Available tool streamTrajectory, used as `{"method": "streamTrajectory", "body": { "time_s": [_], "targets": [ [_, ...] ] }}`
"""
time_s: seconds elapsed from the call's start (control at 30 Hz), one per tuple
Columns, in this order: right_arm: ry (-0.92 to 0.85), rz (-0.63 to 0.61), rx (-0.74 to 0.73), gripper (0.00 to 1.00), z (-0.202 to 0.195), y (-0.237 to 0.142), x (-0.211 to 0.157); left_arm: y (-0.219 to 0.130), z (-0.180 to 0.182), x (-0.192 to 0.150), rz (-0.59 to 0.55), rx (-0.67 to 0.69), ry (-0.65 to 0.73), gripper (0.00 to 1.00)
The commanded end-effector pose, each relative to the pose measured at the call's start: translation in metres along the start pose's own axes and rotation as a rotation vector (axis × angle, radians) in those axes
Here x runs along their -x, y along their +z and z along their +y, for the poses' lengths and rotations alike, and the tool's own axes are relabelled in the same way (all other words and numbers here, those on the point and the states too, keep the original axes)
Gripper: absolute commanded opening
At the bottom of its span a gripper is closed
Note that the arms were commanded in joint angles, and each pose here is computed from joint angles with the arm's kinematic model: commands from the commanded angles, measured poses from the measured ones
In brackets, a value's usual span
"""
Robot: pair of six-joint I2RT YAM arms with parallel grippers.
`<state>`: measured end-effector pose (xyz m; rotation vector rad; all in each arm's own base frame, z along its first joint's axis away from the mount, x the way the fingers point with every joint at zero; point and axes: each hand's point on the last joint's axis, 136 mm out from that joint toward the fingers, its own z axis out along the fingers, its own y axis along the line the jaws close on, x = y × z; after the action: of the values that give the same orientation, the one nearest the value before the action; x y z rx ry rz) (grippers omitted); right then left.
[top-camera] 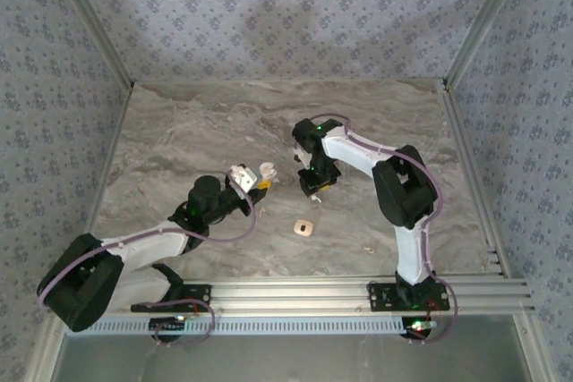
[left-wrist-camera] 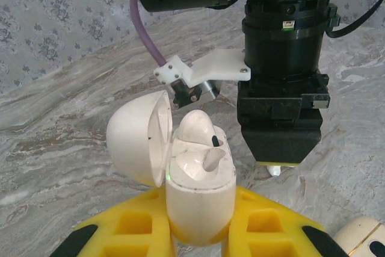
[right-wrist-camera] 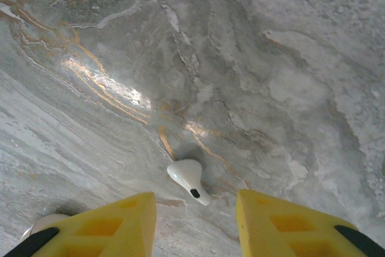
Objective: Insert the wireless bluetooth earbuds into the charging case
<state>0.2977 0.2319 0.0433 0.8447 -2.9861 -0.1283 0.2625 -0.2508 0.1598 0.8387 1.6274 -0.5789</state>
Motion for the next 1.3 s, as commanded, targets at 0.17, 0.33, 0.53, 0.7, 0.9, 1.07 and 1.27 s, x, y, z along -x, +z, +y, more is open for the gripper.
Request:
{"method": "streamTrajectory", "body": {
  "time_s": [0.17, 0.33, 0.53, 0.7, 0.9, 1.07, 1.27],
  "targets": [
    [-0.089, 0.061, -0.013, 0.42, 0.008, 0.011, -0.003, -0.001, 0.005, 0.015, -0.031, 0.013, 0.014, 0.10],
    [-0.097, 0.090, -0.019, 0.42, 0.007, 0.017, -0.009, -0.001, 0.005, 0.015, -0.028, 0.015, 0.012, 0.10],
    [-0.100, 0.114, -0.030, 0.41, 0.005, 0.025, -0.012, -0.001, 0.005, 0.016, -0.031, 0.012, 0.012, 0.10],
    [-0.096, 0.109, -0.034, 0.36, 0.004, 0.027, -0.011, -0.001, 0.005, 0.015, -0.028, 0.013, 0.009, 0.10],
    [-0.076, 0.079, -0.025, 0.35, 0.006, 0.029, -0.007, 0.000, 0.004, 0.015, -0.024, 0.007, 0.010, 0.10],
    [-0.060, 0.038, -0.033, 0.31, 0.004, 0.026, -0.002, 0.000, 0.003, 0.014, -0.018, 0.002, 0.015, 0.10],
    [0.001, -0.051, -0.026, 0.28, -0.001, 0.015, 0.003, 0.006, -0.002, 0.011, -0.008, -0.034, 0.025, 0.10]
  ]
}}
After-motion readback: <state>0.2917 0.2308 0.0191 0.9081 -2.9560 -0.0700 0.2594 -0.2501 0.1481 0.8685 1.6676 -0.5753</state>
